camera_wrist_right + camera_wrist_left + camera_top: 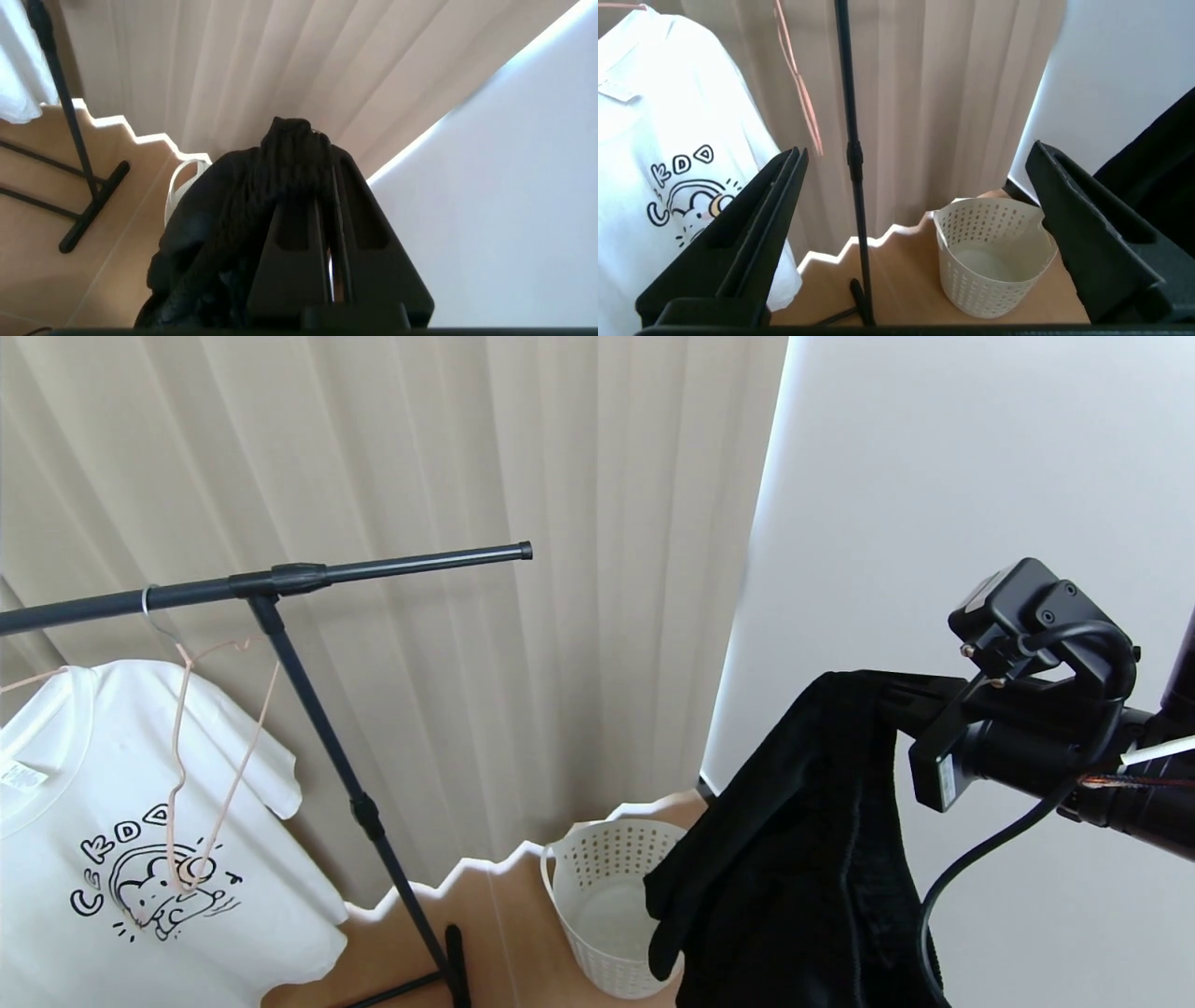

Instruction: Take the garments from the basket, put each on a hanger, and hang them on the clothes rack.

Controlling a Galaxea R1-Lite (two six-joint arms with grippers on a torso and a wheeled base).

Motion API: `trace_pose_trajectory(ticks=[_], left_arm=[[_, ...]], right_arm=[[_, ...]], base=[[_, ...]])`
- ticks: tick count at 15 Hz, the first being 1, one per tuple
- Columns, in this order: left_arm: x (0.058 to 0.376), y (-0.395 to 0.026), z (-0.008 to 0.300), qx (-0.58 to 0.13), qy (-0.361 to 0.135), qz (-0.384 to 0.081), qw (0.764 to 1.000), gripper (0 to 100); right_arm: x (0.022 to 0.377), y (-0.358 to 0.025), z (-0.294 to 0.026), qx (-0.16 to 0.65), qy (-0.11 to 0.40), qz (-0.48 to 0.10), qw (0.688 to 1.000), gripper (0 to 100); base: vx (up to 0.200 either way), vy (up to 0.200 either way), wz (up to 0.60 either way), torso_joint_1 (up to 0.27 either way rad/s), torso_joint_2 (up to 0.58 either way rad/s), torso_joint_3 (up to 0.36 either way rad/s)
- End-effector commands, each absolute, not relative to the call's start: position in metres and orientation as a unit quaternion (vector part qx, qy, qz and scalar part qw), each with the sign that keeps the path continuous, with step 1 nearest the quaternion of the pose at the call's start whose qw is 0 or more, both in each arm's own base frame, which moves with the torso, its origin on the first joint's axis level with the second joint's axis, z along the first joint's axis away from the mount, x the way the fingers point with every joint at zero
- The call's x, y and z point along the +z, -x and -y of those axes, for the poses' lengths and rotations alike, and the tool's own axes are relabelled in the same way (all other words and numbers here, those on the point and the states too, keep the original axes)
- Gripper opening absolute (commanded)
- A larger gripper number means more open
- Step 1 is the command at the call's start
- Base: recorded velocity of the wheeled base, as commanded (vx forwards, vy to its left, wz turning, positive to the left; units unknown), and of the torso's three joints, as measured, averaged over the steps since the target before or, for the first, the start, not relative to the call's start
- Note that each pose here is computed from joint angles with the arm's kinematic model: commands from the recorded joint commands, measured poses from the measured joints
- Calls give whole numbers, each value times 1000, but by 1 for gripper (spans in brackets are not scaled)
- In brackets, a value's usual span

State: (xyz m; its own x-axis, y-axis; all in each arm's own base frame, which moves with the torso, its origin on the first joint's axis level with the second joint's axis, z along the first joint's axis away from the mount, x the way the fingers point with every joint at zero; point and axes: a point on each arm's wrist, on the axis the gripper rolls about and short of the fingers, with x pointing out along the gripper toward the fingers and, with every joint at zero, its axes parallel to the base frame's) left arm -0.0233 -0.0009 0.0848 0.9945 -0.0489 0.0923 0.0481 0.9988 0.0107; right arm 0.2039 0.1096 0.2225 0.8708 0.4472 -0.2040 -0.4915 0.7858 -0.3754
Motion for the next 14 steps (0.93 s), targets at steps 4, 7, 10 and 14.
trace_pose_trajectory(ticks=[4, 7, 10, 14], left_arm=[[85, 23, 1, -24, -5, 46, 999, 100], [85, 23, 1, -24, -5, 46, 999, 100], [85, 23, 1, -24, -4, 46, 999, 100], [85, 23, 1, -24, -4, 46, 999, 100]], right_arm=[[222, -204, -110, 249, 212, -53, 943, 0], [223, -204, -110, 249, 212, -51, 944, 0], [223, -204, -110, 249, 212, -51, 944, 0], [223, -203, -109, 249, 212, -50, 944, 0]], base=[[0, 0, 600, 2, 0, -1], [0, 0, 600, 9, 1, -1], [0, 0, 0, 0, 0, 0], [0, 100, 0, 0, 0, 0]])
